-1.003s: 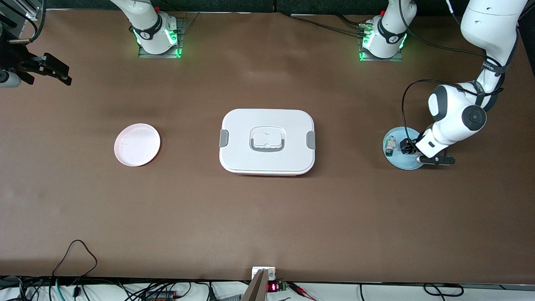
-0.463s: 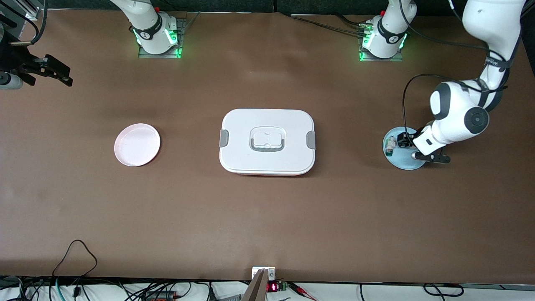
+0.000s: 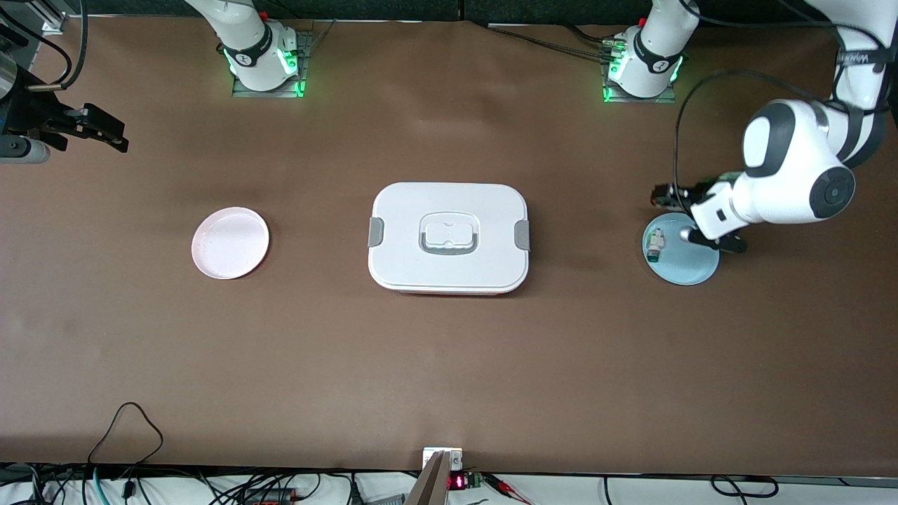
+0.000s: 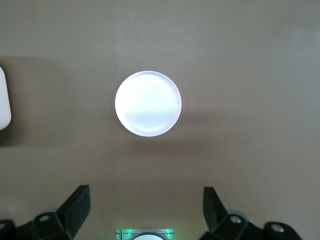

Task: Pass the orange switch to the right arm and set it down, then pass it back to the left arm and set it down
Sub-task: 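Lift the orange switch with the left gripper and carry it over the box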

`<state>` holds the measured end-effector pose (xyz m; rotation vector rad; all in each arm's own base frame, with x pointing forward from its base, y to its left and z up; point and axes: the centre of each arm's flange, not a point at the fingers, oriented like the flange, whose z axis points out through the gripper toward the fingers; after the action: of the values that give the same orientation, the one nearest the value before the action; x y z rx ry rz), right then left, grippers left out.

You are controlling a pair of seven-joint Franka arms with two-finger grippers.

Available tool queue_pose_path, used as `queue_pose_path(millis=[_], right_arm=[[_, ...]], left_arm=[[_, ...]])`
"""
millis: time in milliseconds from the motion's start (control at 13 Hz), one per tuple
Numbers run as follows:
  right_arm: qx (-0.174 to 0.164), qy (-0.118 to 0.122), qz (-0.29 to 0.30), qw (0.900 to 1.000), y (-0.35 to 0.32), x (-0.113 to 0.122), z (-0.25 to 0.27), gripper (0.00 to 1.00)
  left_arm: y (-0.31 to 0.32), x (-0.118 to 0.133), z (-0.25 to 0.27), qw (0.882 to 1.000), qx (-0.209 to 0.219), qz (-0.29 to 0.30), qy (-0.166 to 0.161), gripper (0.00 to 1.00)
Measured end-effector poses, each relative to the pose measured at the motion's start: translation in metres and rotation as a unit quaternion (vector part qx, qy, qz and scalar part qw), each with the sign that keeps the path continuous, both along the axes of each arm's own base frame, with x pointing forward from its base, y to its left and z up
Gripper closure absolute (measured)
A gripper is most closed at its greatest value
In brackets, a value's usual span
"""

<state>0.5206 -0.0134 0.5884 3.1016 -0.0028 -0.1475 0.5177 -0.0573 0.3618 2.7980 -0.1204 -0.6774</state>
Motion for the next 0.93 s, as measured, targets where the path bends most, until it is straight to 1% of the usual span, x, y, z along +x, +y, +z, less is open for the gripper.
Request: queue_pose_path(millis=[154,309,463,540,694,849,926], right_arm=[[0.001,0.016,0.0,1.0,0.001,0.01,-0.019,0.0],[0.003,0.033,0.002,0.999,0.004,0.026,-0.041,0.0],[0.006,0.04,0.006,0.999,0.01,0.04,-0.051,0.0],[0.011,0.04,0.008,0.999,0.014,0.043,-0.05,0.0],[0.041,0.036,0.006,0.999,0.021,0.043,-0.036,0.0],[0.084,0.024,-0.001,0.996,0.024,0.042,-0.014,0.0],[0.113,0.018,-0.007,0.993,0.025,0.041,-0.004,0.0]], left_arm=[[-0.036,-0.006,0.047,0.999,-0.01,0.014,0.051,0.28],[-0.07,-0.012,0.095,0.995,-0.02,0.021,0.091,0.28],[-0.106,-0.02,0.144,0.989,-0.024,0.066,0.131,0.28],[-0.129,-0.025,0.168,0.984,-0.022,0.099,0.149,0.28],[-0.186,-0.041,0.213,0.97,-0.011,0.16,0.183,0.28],[-0.238,-0.057,0.241,0.951,-0.01,0.22,0.219,0.28],[-0.257,-0.059,0.25,0.938,-0.022,0.252,0.239,0.28]])
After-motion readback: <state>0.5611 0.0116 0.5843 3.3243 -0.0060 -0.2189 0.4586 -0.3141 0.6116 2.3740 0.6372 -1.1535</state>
